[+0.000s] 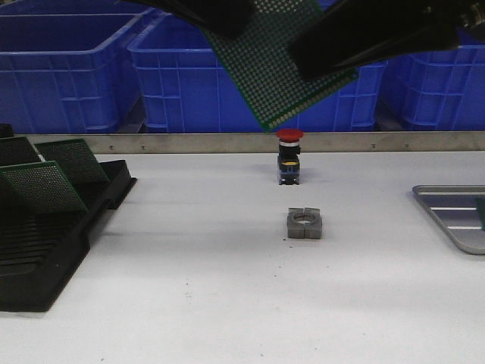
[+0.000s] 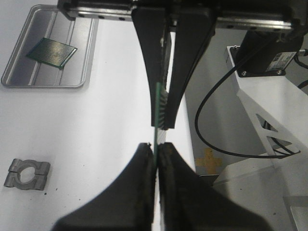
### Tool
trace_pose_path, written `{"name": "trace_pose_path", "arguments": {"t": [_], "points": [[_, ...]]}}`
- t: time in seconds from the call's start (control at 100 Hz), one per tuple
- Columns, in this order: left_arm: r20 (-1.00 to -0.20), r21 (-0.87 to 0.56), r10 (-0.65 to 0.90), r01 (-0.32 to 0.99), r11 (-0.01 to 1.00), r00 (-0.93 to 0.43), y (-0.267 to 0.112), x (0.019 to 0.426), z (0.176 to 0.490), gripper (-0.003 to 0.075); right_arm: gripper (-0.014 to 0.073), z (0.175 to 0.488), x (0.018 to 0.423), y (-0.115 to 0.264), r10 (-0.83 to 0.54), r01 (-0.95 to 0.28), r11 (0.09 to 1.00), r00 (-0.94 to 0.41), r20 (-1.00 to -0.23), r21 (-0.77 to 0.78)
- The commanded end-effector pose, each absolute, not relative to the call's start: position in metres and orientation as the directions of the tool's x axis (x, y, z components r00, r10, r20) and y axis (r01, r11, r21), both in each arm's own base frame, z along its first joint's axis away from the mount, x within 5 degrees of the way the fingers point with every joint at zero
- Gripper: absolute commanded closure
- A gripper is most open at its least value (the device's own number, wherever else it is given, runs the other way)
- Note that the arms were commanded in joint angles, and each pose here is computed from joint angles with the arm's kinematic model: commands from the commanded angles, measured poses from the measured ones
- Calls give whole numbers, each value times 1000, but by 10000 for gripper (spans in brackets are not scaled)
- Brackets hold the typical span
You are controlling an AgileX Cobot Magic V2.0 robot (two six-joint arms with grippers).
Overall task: Place circuit board on tray
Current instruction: 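Grasp the second board with the right gripper, then open the left, then carry the second board with the right gripper onto the tray and release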
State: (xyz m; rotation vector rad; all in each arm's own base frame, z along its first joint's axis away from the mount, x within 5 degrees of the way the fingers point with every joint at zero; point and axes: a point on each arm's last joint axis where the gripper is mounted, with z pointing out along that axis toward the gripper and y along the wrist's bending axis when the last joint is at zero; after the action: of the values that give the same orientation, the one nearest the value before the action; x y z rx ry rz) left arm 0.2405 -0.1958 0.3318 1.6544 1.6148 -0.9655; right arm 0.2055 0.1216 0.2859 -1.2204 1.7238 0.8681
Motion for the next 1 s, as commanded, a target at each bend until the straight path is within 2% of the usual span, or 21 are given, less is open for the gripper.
{"name": "trace_pose_path", "arguments": {"t": [0.0,0.07,0.14,0.21,0.29,0.38,0.52,0.68,0.79,0.99], "points": [[-900,-40,436,998,-56,-12,-201,234,357,736,657,306,204,124,-300,-955,290,-146,-943,55],[-900,-38,435,998,-55,-10,-201,234,357,731,657,306,204,124,-301,-955,290,-146,-942,56],[-899,-40,438,997,-60,-10,-200,234,357,678,657,306,204,124,-300,-955,291,-149,-942,58],[-899,-42,438,997,-63,-10,-200,233,357,556,657,305,204,124,-302,-955,291,-152,-941,60],[-899,-41,438,997,-60,-10,-200,234,357,353,657,302,203,123,-306,-949,301,-185,-934,90],[-899,-40,438,997,-59,-10,-200,234,357,232,657,298,203,122,-292,-920,340,-302,-908,197],[-900,-25,435,999,-29,-10,-200,237,357,225,657,290,203,116,-274,-826,434,-500,-821,358],[-901,-16,433,1000,-10,-10,-200,239,357,225,657,282,208,101,-253,-716,545,-637,-728,437],[-901,-16,433,1000,-10,-10,-200,239,357,225,657,277,218,80,-141,-560,668,-742,-656,490],[-901,-16,433,1000,-10,-10,-200,239,357,225,657,263,244,23,107,-267,830,-785,-610,489]]}}
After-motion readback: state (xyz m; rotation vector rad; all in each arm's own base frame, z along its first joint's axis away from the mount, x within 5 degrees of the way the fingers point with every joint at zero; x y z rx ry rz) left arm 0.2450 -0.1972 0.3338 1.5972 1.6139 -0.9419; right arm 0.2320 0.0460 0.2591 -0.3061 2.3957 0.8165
